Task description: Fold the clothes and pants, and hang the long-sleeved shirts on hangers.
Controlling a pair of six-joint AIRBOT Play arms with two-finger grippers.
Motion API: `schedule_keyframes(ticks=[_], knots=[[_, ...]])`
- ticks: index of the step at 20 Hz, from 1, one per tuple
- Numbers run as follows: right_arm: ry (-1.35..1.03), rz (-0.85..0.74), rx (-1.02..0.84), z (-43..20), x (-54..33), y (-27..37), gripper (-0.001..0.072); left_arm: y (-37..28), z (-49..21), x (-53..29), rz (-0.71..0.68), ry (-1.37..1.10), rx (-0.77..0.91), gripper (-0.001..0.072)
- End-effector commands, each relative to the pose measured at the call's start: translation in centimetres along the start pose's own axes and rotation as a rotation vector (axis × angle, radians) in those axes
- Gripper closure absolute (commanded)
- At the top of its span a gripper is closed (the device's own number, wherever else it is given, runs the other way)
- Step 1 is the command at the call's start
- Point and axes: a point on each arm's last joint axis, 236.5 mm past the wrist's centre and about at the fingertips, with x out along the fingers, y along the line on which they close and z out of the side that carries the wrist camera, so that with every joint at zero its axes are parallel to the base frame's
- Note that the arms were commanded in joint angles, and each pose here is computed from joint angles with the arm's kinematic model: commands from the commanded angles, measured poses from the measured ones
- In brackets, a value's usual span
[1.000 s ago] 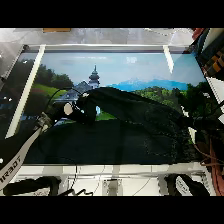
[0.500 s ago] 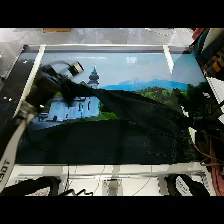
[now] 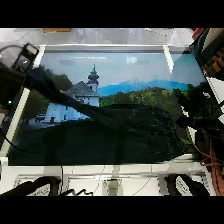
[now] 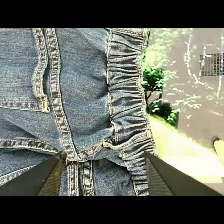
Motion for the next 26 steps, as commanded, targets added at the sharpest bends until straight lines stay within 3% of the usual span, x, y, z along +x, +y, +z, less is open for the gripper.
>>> schedule_keyframes(ticks=[1,4,5,6,9,11,15,17,19,21,23,26], knots=[[-0.007,-0.002,-0.001,0.2,0.0,0.0,0.0154,-7.8,-6.9,3.1,-0.228,0.232,-0.040,0.0685],[-0.037,-0.013,-0.001,0.9,0.0,-0.3,0.0154,-11.4,-12.0,5.5,-0.249,0.382,0.090,0.0654],[-0.049,-0.017,-0.001,1.2,-0.1,-0.4,0.0153,-12.5,-13.9,5.6,-0.269,0.452,0.116,0.0534],[-0.059,-0.021,-0.001,1.4,-0.1,-0.5,0.0154,-13.3,-16.1,5.4,-0.291,0.543,0.141,0.0475],[-0.083,-0.030,-0.001,2.0,-0.1,-0.7,0.0154,-13.6,-20.3,4.1,-0.324,0.732,0.156,0.0476],[-0.093,-0.034,-0.001,2.2,-0.1,-0.8,0.0153,-13.2,-20.3,3.6,-0.341,0.715,0.096,0.0479],[-0.095,-0.035,-0.001,2.2,-0.1,-0.8,0.0154,-13.4,-17.2,0.9,-0.456,0.495,-0.129,0.0450],[-0.095,-0.035,-0.001,2.2,-0.1,-0.8,0.0153,-11.8,-16.7,-0.1,-0.442,0.411,-0.217,0.0194],[-0.096,-0.035,-0.001,2.3,-0.1,-0.8,0.0154,-7.8,-14.8,0.2,-0.332,0.272,-0.392,0.0187],[-0.106,-0.038,-0.001,2.5,-0.2,-0.9,0.0154,-3.9,-13.1,1.7,-0.227,0.153,-0.698,0.0187],[-0.126,-0.045,-0.001,3.0,-0.2,-1.0,0.0154,-4.6,-13.4,3.2,-0.301,0.174,-0.847,0.0188],[-0.147,-0.053,-0.001,3.5,-0.3,-1.2,0.0153,-9.4,-13.2,5.4,-0.593,0.275,-0.973,0.0188]])
